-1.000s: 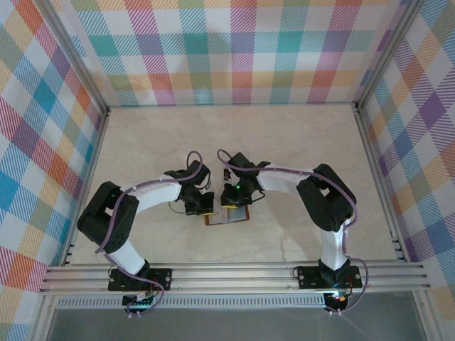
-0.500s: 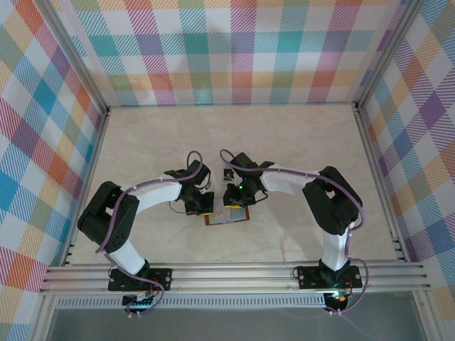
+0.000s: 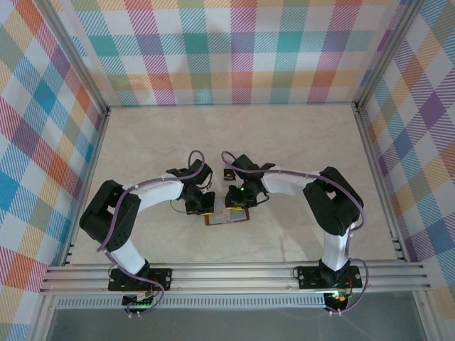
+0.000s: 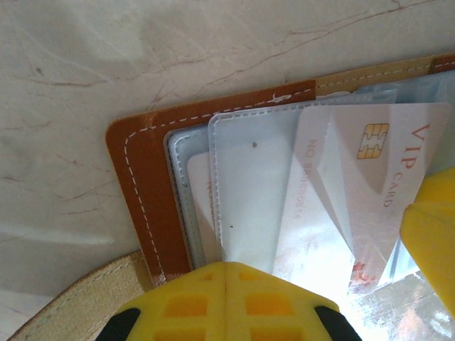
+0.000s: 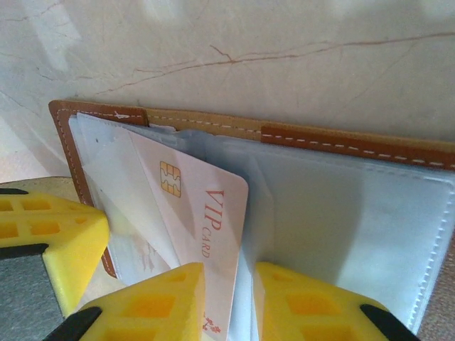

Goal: Take the credit cards out of the card holder

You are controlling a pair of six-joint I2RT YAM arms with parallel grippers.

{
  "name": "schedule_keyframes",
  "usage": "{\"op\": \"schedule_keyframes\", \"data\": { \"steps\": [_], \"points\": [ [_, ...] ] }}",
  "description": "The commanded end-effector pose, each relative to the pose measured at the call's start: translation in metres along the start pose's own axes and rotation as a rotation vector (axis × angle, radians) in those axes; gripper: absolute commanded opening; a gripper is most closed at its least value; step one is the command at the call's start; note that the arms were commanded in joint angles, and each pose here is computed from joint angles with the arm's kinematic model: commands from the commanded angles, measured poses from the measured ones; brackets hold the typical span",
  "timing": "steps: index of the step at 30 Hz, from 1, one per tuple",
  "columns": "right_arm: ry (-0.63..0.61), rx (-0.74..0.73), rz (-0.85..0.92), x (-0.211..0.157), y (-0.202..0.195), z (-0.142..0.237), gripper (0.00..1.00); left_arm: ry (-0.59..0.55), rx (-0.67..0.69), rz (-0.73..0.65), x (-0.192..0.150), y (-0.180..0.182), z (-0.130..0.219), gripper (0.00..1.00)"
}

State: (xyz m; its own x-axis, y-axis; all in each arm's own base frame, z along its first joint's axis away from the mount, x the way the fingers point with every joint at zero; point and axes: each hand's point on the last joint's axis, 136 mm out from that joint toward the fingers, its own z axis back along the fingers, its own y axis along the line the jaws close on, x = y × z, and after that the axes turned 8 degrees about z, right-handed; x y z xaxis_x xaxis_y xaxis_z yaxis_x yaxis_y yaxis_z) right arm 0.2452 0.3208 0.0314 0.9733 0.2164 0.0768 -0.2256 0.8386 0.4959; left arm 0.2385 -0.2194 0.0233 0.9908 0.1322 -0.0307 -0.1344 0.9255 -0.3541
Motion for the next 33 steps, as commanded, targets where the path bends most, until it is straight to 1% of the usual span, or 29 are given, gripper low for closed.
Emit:
{"op": "schedule_keyframes", "data": {
  "steps": [1,4,8,15,23,33],
  "points": [
    [-0.009,0.014,-0.017,0.001,-0.001,0.003,0.25,0.038,0.142,0.0,-0.011,0.031,-0.012,0.03],
    [-0.008,0.052,-0.018,0.002,0.002,-0.001,0.24,0.044,0.144,-0.003,-0.012,0.031,-0.014,0.03],
    [-0.001,0.068,-0.032,0.002,0.0,-0.005,0.23,0.053,0.149,-0.006,-0.014,0.031,-0.016,0.03],
    [0.002,0.151,-0.055,0.002,0.004,-0.01,0.23,0.059,0.153,-0.007,-0.015,0.031,-0.018,0.03],
    [0.012,0.172,-0.074,0.001,0.002,-0.015,0.22,0.059,0.152,-0.009,-0.015,0.029,-0.018,0.04],
    [-0.006,0.143,-0.089,0.003,-0.009,-0.008,0.13,0.057,0.145,-0.011,-0.015,0.025,-0.018,0.04]
  ]
}}
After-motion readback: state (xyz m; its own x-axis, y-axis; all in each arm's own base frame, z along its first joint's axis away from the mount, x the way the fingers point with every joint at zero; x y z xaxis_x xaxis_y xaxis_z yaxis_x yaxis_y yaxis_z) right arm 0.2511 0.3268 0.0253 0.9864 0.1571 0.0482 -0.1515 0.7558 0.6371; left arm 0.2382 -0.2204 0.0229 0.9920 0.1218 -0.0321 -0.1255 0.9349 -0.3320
